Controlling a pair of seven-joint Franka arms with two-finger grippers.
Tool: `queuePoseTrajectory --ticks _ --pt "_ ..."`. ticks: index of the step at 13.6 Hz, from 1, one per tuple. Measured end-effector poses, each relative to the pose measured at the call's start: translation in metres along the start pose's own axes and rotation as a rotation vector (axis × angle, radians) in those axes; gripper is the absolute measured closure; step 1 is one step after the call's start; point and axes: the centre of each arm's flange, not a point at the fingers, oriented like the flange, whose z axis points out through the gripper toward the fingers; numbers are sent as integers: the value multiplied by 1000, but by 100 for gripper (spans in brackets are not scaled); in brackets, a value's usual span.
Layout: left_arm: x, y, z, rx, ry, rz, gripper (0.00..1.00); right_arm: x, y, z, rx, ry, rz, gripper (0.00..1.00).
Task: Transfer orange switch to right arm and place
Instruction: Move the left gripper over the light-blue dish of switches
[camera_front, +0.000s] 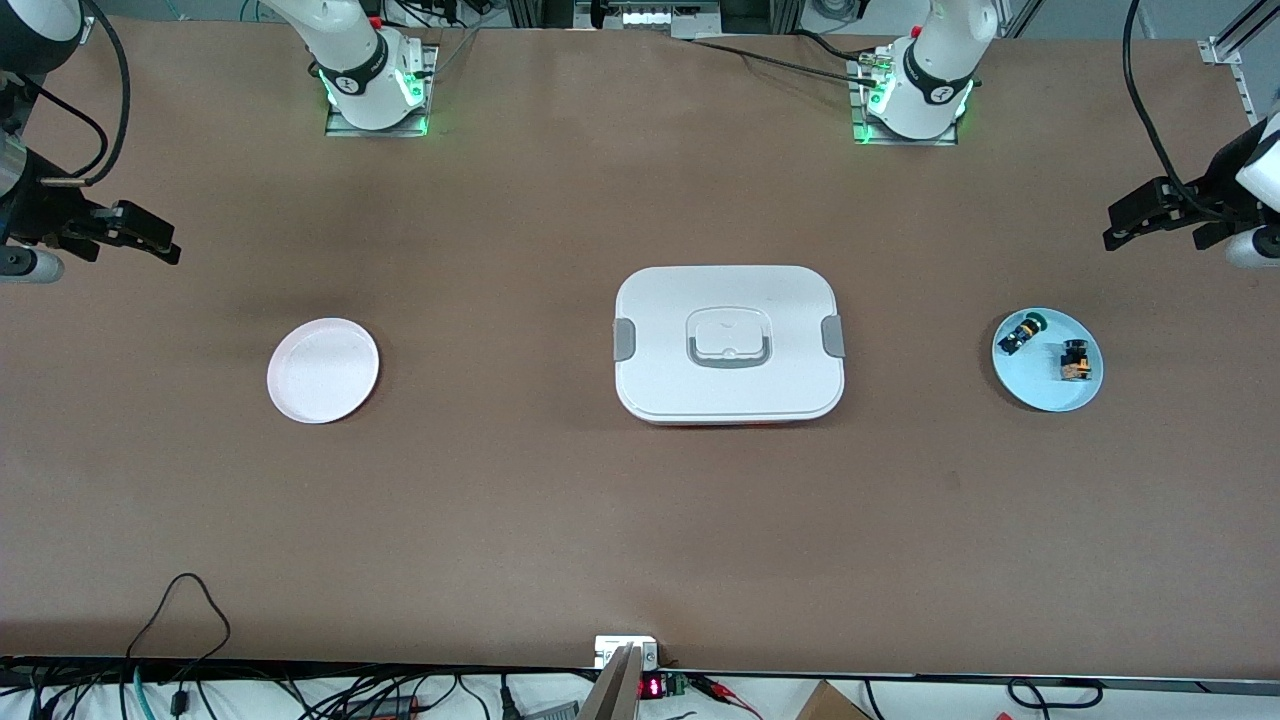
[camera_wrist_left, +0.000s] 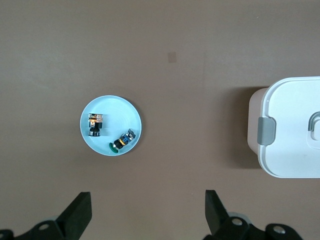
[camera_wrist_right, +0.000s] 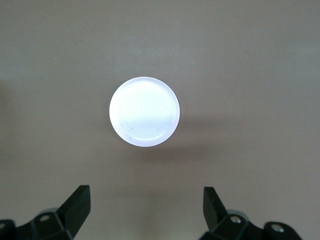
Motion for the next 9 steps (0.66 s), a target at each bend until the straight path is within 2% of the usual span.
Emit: queuePoseTrajectory --ticks 5,9 --pt "0 0 0 0 1 -5 0 0 -8 -7 -1 6 -14 0" --pt "3 -1 8 -2 -15 -5 0 1 -9 -4 -2 -13 -16 0"
